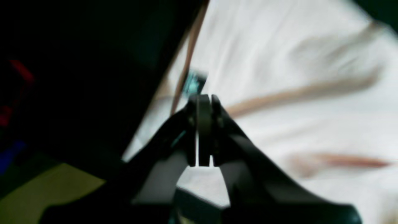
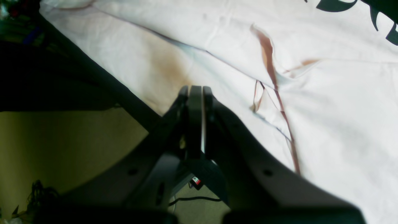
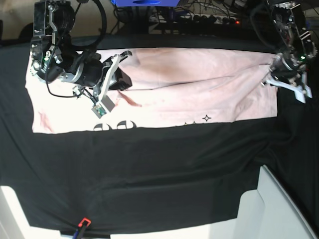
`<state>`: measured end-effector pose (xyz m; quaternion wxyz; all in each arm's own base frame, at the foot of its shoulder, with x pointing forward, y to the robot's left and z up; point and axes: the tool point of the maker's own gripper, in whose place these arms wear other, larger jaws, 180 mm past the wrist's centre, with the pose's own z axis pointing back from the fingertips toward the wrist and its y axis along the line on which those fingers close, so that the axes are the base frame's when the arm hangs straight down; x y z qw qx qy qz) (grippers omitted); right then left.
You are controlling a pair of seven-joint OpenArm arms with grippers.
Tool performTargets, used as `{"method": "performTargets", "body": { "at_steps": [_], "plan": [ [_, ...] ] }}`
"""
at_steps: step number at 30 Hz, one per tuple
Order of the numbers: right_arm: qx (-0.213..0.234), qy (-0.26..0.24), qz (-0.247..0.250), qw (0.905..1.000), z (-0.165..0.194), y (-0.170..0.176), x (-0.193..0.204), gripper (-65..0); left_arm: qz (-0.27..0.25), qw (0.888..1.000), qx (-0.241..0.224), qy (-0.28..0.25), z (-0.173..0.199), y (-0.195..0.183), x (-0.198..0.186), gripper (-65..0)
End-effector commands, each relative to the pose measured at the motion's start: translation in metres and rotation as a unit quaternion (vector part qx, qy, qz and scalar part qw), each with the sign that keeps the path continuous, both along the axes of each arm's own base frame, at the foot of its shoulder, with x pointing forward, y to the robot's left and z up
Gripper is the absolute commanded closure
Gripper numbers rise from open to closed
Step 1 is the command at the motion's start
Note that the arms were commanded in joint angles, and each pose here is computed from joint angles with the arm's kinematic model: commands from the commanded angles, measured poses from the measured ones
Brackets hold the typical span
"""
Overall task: Fold the T-shirt properly
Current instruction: 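Grasp the shirt's opposite end with the left gripper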
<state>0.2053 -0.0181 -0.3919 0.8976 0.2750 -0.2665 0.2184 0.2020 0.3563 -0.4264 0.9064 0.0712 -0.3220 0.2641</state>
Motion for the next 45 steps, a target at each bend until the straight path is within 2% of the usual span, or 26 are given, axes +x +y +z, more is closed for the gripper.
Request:
{"method": "performTargets", "body": {
  "at_steps": [1, 3, 4, 7, 9, 11, 14, 16, 21, 30, 35, 40, 45],
  "plan": [
    [0.016, -0.02, -0.003, 0.9997, 0.011, 0.004, 0.008, -0.9, 0.016, 0.999, 0.031, -0.024, 0.022, 0.022, 0.0, 0.0],
    [0.016, -0.02, -0.003, 0.9997, 0.011, 0.004, 0.008, -0.9, 0.035, 0.998, 0.039, -0.029, 0.031, 0.036, -0.005, -2.2],
    [0.016, -0.02, -0.003, 0.9997, 0.011, 0.004, 0.008, -0.9, 0.042, 0.998, 0.035, -0.023, 0.031, 0.04, -0.008, -6.9],
    [0.014, -0.02, -0.002, 0.9997, 0.01, 0.003, 0.008, -0.9, 0.058, 0.998, 0.026, -0.006, 0.032, 0.047, -0.018, -31.1],
    [0.015, -0.02, -0.002, 0.9997, 0.011, 0.003, 0.008, -0.9, 0.065, 0.998, 0.027, -0.005, 0.033, 0.051, -0.021, -44.0],
    [0.015, -0.02, -0.002, 0.9997, 0.011, 0.003, 0.008, -0.9, 0.061, 0.998, 0.028, -0.004, 0.034, 0.052, -0.021, -53.2],
    [0.014, -0.019, -0.002, 0.9997, 0.01, 0.003, 0.007, -0.9, 0.019, 1.0, 0.02, -0.007, 0.031, 0.045, -0.011, -63.7],
    [0.014, -0.018, -0.002, 0.9997, 0.01, 0.003, 0.007, -0.9, 0.007, 1.0, 0.003, -0.004, 0.02, 0.045, -0.009, -65.0],
    [0.012, -0.015, -0.002, 0.9998, 0.008, 0.002, 0.004, -0.9, 0.02, 0.999, -0.047, -0.009, -0.005, 0.05, -0.003, -65.0],
    [0.012, -0.014, -0.002, 0.9998, 0.007, 0.002, 0.003, -0.9, 0.029, 0.998, -0.053, -0.013, -0.005, 0.065, 0.011, -65.0],
    [0.012, -0.014, -0.002, 0.9998, 0.007, 0.002, 0.003, -0.9, 0.042, 0.996, -0.081, -0.002, -0.02, 0.068, 0.017, -65.0],
    [0.013, -0.014, -0.002, 0.9998, 0.008, 0.002, 0.003, -0.9, -0.023, 0.996, -0.085, 0.003, -0.039, 0.04, 0.036, -65.0],
    [0.012, -0.014, -0.001, 0.9998, 0.008, 0.002, 0.003, -0.9, -0.032, 0.994, -0.1, 0.018, -0.063, 0.024, 0.032, -65.0]
  ]
}}
